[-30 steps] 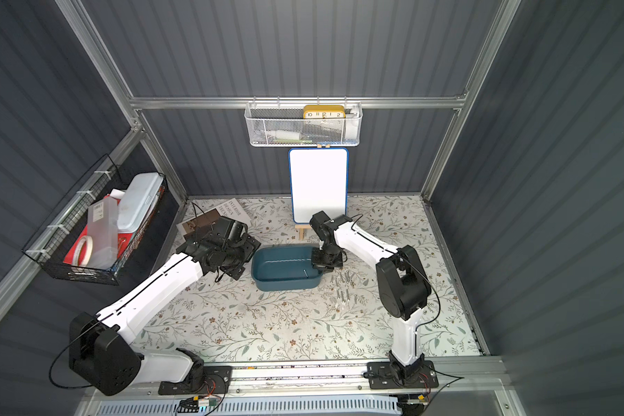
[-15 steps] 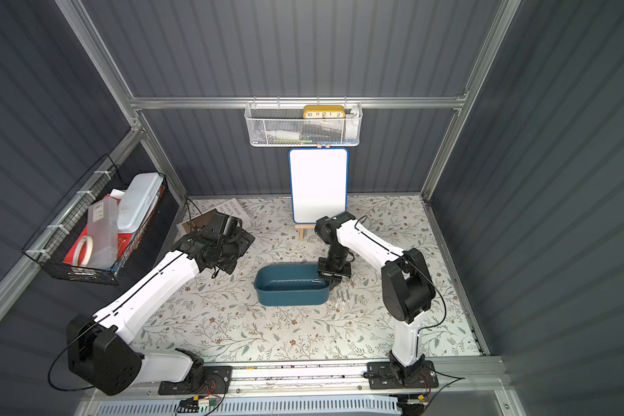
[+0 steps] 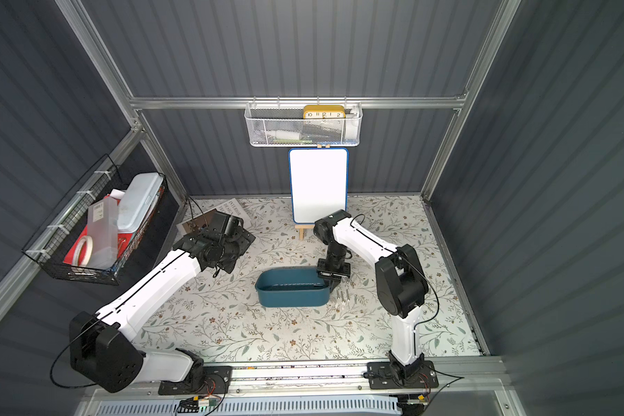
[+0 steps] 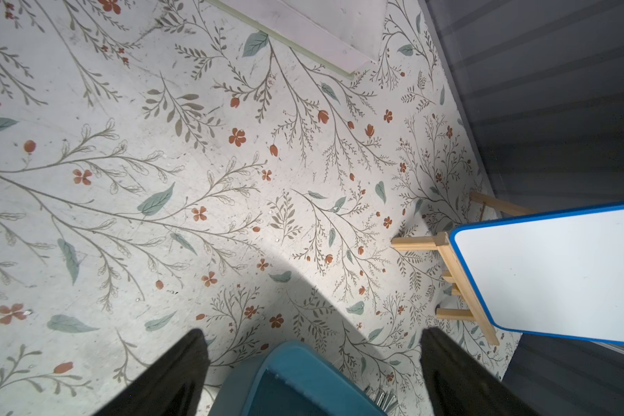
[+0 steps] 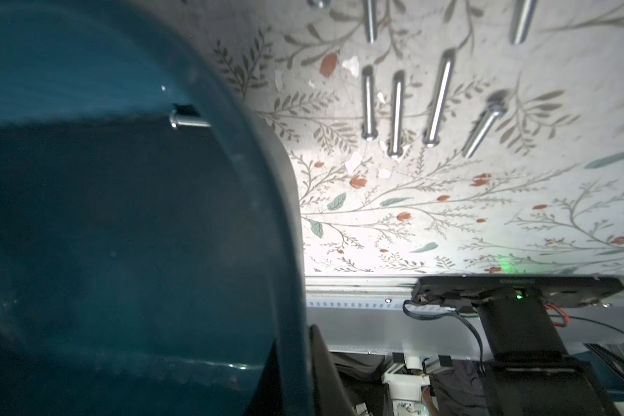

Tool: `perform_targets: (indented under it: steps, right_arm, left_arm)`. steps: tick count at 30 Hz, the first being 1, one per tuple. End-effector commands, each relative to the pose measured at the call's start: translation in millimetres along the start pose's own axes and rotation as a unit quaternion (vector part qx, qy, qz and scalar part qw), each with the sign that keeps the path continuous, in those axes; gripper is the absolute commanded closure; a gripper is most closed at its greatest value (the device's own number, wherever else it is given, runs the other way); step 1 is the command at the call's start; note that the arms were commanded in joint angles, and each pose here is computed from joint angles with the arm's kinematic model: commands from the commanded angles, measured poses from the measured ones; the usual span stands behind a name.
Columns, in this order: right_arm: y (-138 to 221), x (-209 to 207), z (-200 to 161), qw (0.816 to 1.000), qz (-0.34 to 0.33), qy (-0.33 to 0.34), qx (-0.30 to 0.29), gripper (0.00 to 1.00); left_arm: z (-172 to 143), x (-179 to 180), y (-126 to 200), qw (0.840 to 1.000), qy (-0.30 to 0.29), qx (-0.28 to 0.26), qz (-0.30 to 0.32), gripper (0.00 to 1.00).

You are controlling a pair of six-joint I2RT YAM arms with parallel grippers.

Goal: Take out the screws from the storage box
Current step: Adjust the storage box at the center of the board.

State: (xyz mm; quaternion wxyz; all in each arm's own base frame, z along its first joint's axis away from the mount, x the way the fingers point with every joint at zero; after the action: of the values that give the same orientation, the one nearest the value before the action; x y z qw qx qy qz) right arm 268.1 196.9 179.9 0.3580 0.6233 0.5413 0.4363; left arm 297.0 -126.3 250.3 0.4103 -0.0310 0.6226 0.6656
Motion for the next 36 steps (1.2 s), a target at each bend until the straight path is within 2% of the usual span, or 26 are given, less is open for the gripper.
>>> perform_targets:
  steps: [1,7,15,19,27,31,36]
  right_arm:
    - [-1.8,8.2,17.3,0.998,0.01,0.008,-0.066,1.0]
    - [-18.7,11.9,32.0,0.985,-0.087,0.042,-0.142,1.0]
    - [-41.6,9.9,42.0,0.979,-0.096,0.055,-0.173,1.0]
    - [-48.8,10.9,47.5,0.979,-0.092,0.06,-0.175,0.92]
    - [-62.1,10.6,54.5,0.979,-0.093,0.064,-0.171,0.86]
    - [-62.6,10.8,55.4,0.978,-0.09,0.068,-0.174,0.76]
    - [-59.7,10.5,54.5,0.977,-0.092,0.073,-0.176,0.73]
  left_arm:
    - [-1.8,1.7,-6.8,1.0,-0.014,0.007,-0.004,0.05]
    - [-7.2,7.8,-12.7,1.0,-0.018,0.024,-0.009,0.05]
    - [-14.5,16.5,-21.9,0.999,-0.019,0.045,-0.011,0.05]
    - [-18.2,20.8,-25.9,0.998,-0.02,0.052,-0.013,0.05]
    - [-28.7,32.0,-39.4,0.997,-0.024,0.074,-0.01,0.05]
    - [-33.5,38.2,-46.7,0.996,-0.024,0.086,-0.01,0.04]
    - [-34.3,37.9,-51.4,0.996,-0.027,0.087,-0.006,0.04]
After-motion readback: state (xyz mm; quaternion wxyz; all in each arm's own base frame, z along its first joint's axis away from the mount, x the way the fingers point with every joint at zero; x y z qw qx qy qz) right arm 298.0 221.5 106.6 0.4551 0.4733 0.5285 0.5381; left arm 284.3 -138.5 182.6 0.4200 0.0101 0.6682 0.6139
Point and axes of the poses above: each gripper's point midway between its finger pads, its own y axis back along the fingers, its own x axis along the line the jaws close on, z = x × y, the point moved 8 cm from there along y, back along the fingers, and after that the axes turned 9 degrees about y, right-handed, at the moved point
